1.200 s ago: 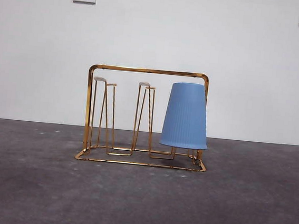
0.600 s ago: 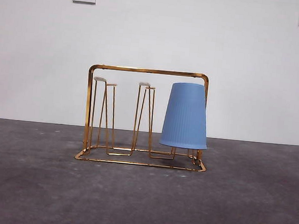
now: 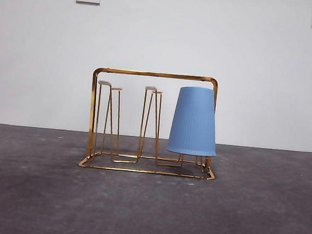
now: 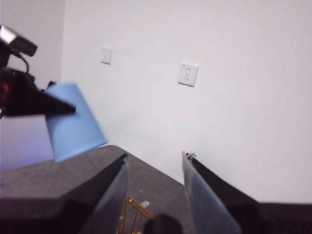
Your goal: Pick up cup 1,put cup 1 in the cup rack,pick up cup 2,put cup 2 in the cup rack
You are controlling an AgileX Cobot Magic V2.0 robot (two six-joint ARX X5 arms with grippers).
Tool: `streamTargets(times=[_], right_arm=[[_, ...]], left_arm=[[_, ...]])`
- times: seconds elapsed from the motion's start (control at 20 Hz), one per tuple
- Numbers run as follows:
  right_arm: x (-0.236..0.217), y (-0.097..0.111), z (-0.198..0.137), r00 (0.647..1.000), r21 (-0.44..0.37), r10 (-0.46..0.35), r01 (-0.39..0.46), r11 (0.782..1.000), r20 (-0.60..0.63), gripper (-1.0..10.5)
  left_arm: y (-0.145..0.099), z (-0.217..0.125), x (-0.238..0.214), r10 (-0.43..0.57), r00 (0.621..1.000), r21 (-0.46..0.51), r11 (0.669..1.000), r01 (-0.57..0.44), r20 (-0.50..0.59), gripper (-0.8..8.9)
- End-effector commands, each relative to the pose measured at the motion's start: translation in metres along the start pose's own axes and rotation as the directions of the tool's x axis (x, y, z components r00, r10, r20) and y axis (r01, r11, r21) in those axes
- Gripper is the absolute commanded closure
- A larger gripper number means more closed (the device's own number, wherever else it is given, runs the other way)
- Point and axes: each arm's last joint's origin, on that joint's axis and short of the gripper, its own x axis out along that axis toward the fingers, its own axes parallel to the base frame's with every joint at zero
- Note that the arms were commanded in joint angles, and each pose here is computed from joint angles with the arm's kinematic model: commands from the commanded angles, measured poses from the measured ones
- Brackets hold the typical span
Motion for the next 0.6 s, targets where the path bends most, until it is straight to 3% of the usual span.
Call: streamTargets(times=[0.05,0.6], right_arm=[[0.001,0.0,-0.002,1.0,0.005,0.0,0.0,1.0,-0.011,7.6],[0.001,0.002,-0.007,0.998,0.025,0.012,-0.01,1.0,-0.063,7.6]], left_arm=[[0.007,-0.017,-0.005,0.207,0.972,0.124,0.973,-0.193,-0.112,8.2],[0.014,-0.072,0.029,0.362,0.923,0.184,0.924,-0.336,-0.128,8.21]])
